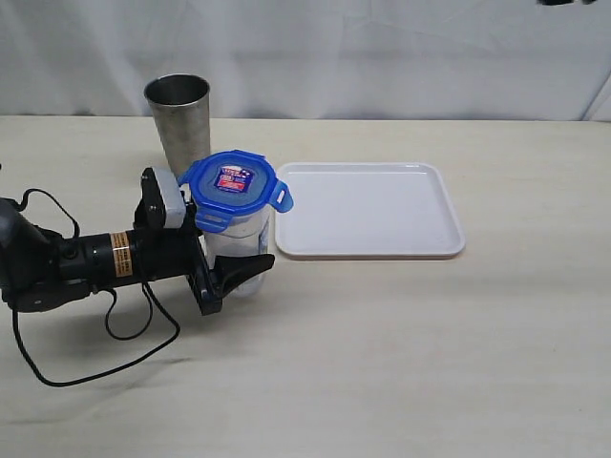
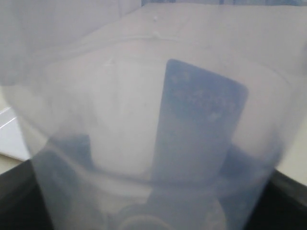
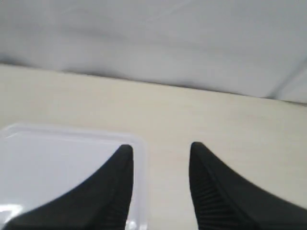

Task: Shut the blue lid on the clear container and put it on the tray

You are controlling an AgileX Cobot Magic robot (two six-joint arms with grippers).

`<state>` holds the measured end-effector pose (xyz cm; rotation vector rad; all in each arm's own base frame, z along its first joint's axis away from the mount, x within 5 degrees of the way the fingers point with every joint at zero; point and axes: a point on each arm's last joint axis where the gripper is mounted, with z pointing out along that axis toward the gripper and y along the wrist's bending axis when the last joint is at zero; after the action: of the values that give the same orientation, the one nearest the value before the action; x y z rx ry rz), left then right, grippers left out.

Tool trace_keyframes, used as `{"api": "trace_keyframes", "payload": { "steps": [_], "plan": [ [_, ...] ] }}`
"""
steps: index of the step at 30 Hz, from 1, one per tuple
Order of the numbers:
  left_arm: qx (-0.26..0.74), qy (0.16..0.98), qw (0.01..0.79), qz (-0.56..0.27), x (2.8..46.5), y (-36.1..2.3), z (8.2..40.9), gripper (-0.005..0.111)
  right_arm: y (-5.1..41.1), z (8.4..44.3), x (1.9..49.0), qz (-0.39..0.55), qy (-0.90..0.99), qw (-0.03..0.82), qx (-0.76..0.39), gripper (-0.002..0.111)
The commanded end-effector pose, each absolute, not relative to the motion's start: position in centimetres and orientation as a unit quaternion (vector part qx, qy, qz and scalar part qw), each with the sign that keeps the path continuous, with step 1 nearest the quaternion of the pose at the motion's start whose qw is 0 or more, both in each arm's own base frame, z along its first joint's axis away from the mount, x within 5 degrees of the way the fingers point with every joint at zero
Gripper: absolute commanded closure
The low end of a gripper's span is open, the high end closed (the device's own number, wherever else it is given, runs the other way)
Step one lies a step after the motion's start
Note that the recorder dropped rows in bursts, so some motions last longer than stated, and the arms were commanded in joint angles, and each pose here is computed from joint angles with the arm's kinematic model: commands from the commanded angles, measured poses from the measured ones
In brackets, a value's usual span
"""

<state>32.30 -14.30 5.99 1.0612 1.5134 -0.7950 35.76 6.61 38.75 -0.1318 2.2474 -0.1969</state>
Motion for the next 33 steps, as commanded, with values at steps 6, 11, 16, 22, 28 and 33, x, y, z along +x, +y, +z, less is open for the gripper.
{"api": "trace_keyframes", "payload": {
  "steps": [6,11,16,22,28,33],
  "plan": [
    [0.457,0.628,0.535,-0.333,32.3,-14.4,6.2,0.107,15.4,39.6,34.2,0.336,0.826,0.294,-0.343,0.067],
    [0.481,0.614,0.527,-0.337,31.8,-14.5,6.1,0.107,18.3,37.5,37.3,0.209,0.854,0.273,-0.390,0.064],
    [0.504,0.600,0.519,-0.342,31.4,-14.7,6.0,0.107,21.4,35.2,38.8,0.175,0.849,0.260,-0.426,0.065],
    [0.517,0.588,0.528,-0.329,31.5,-14.7,6.1,0.107,22.5,32.4,39.8,0.177,0.860,0.227,-0.422,0.064],
    [0.544,0.564,0.543,-0.303,31.5,-14.6,6.1,0.107,22.9,29.3,39.3,0.176,0.865,0.179,-0.434,0.064],
    [0.539,0.567,0.544,-0.302,31.6,-14.6,6.1,0.107,23.0,27.4,38.6,0.174,0.863,0.147,-0.451,0.064]
  ]
}}
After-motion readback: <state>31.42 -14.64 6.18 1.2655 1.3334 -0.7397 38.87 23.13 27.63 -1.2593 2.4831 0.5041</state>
